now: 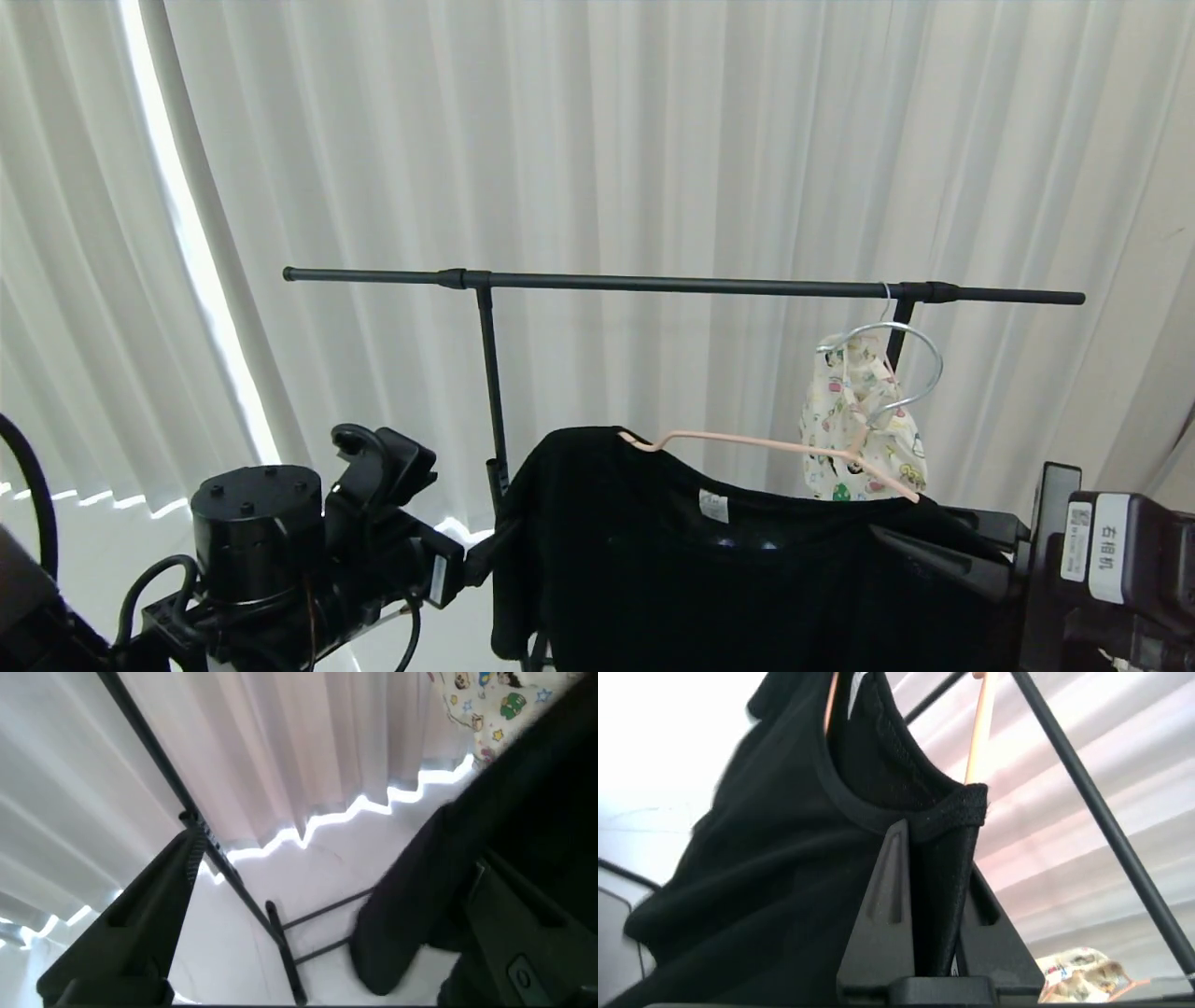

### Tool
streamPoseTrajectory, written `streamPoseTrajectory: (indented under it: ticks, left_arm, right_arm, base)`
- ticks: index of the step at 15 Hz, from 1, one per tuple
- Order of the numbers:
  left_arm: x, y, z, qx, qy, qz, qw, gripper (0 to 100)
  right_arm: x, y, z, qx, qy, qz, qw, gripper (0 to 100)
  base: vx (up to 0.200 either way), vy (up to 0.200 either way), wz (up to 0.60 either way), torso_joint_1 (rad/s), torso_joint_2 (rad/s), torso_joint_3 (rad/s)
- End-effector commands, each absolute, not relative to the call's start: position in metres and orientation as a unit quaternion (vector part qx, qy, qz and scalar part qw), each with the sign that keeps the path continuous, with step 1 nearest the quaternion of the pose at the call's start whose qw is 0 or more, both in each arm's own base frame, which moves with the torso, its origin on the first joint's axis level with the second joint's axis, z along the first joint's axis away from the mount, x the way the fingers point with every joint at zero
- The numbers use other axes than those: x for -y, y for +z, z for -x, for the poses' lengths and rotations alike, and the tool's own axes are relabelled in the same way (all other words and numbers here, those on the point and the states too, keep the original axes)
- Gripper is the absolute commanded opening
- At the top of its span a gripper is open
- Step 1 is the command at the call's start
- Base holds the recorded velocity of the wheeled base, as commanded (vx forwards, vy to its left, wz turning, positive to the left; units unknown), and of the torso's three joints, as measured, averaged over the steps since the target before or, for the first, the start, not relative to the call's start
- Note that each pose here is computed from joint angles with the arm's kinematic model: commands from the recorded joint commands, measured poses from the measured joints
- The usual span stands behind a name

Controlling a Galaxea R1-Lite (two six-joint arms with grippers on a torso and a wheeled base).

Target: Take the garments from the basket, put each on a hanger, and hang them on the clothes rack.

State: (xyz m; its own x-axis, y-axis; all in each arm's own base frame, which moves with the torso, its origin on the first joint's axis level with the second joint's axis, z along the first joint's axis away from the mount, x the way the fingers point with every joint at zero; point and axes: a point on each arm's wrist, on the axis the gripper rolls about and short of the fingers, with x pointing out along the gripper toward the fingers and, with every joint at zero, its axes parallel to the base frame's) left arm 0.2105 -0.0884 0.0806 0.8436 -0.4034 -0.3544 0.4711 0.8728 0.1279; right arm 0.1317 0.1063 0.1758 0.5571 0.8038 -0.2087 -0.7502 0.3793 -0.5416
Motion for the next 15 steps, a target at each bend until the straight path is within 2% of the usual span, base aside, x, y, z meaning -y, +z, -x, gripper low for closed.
streamPoseTrajectory:
  ticks: [1, 4, 6, 7, 8, 10, 12, 14, 15]
  left_arm:
    - [0.085, 0.088, -0.186, -0.156, -0.240, -0.089, 0.954, 100]
    - [0.080, 0.106, -0.175, -0.113, -0.232, -0.081, 0.963, 100]
    - [0.075, 0.107, -0.167, -0.120, -0.223, -0.086, 0.964, 100]
    - [0.071, 0.111, -0.162, -0.116, -0.211, -0.085, 0.967, 100]
    - [0.069, 0.118, -0.164, -0.104, -0.200, -0.082, 0.971, 100]
    - [0.064, 0.139, -0.173, -0.090, -0.179, -0.077, 0.977, 100]
    - [0.056, 0.182, -0.184, -0.103, -0.151, -0.072, 0.980, 100]
    - [0.048, 0.218, -0.189, -0.135, -0.129, -0.074, 0.980, 100]
    - [0.043, 0.233, -0.184, -0.172, -0.122, -0.078, 0.974, 100]
  right_arm:
    - [-0.104, 0.179, -0.135, 0.046, 0.456, 0.301, 0.836, 0]
    - [-0.090, 0.177, -0.144, 0.009, 0.395, 0.282, 0.874, 0]
    - [-0.085, 0.169, -0.143, -0.046, 0.340, 0.234, 0.910, 0]
    - [-0.082, 0.162, -0.142, -0.086, 0.286, 0.190, 0.935, 0]
    - [-0.079, 0.158, -0.140, -0.103, 0.261, 0.168, 0.945, 0]
    - [-0.078, 0.154, -0.139, -0.117, 0.251, 0.160, 0.947, 0]
    - [-0.079, 0.150, -0.139, -0.128, 0.253, 0.164, 0.945, 0]
    - [-0.079, 0.149, -0.139, -0.141, 0.254, 0.167, 0.942, 0]
    - [-0.079, 0.149, -0.140, -0.146, 0.254, 0.169, 0.941, 0]
  base:
    - [0.000, 0.000, 0.00, 0.000, 0.00, 0.000]
    - [0.000, 0.000, 0.00, 0.000, 0.00, 0.000]
    - [0.000, 0.000, 0.00, 0.000, 0.00, 0.000]
    - [0.000, 0.000, 0.00, 0.000, 0.00, 0.000]
    - [0.000, 0.000, 0.00, 0.000, 0.00, 0.000]
    - [0.000, 0.000, 0.00, 0.000, 0.00, 0.000]
    - [0.000, 0.000, 0.00, 0.000, 0.00, 0.000]
    - [0.000, 0.000, 0.00, 0.000, 0.00, 0.000]
    - [0.000, 0.000, 0.00, 0.000, 0.00, 0.000]
